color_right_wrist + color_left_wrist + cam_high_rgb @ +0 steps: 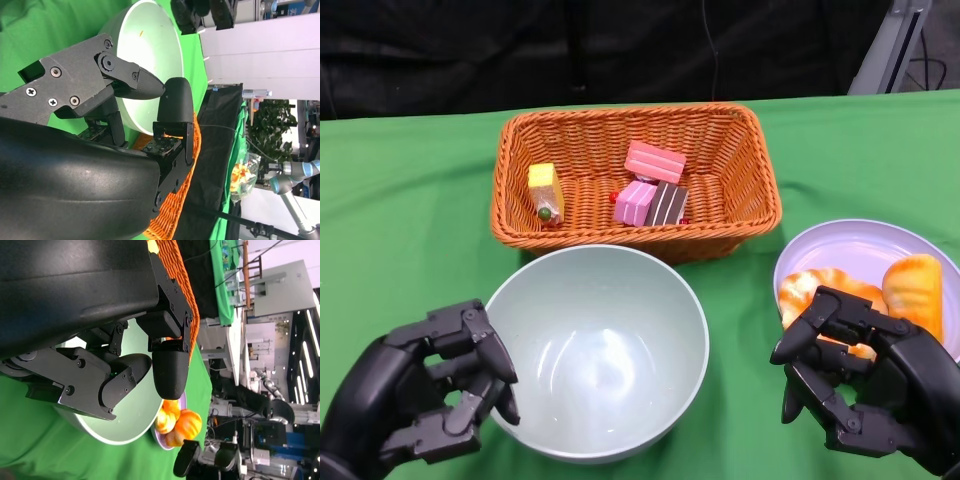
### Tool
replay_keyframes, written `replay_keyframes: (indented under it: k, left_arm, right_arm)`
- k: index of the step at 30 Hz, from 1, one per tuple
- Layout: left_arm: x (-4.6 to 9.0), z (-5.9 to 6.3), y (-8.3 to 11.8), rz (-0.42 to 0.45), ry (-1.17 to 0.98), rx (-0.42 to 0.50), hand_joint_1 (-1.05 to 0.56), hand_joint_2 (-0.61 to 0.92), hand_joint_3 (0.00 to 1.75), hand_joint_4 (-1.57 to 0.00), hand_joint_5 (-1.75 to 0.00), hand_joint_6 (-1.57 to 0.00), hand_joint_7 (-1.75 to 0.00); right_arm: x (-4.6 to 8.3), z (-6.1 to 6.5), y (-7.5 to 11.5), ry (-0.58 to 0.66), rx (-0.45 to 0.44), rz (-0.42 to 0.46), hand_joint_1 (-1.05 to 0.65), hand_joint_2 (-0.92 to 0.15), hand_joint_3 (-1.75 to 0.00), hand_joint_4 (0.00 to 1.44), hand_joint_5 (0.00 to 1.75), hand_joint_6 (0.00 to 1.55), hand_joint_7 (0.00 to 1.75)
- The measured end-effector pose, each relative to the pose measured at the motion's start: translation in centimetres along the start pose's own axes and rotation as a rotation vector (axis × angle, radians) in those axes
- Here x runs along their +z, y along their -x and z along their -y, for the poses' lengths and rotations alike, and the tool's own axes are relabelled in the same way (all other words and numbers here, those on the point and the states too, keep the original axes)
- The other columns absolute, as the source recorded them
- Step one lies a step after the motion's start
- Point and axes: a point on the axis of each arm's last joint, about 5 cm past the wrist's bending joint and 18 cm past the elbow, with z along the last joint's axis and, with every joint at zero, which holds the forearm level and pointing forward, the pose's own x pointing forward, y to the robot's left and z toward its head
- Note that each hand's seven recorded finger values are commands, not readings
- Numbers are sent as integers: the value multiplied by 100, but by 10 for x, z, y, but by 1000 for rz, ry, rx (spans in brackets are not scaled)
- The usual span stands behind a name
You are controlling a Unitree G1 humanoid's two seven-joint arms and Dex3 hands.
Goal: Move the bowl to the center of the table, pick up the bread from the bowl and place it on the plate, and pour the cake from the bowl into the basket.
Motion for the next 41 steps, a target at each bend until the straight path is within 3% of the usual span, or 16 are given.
replay_keyframes:
  k: [19, 41]
  left_arm:
    - [0, 6, 8, 7, -1, -20, -5, 57, 120, -71, -172, -67, -152]
    - [-1, 6, 9, 10, -7, -24, -5, 58, 118, -69, -173, -67, -152]
  right_arm:
    - [-2, -9, 10, 22, -8, -15, -17, -56, -99, 69, 163, 64, 142]
    - [-2, -9, 11, 27, 0, -8, -22, -56, -97, 69, 163, 66, 141]
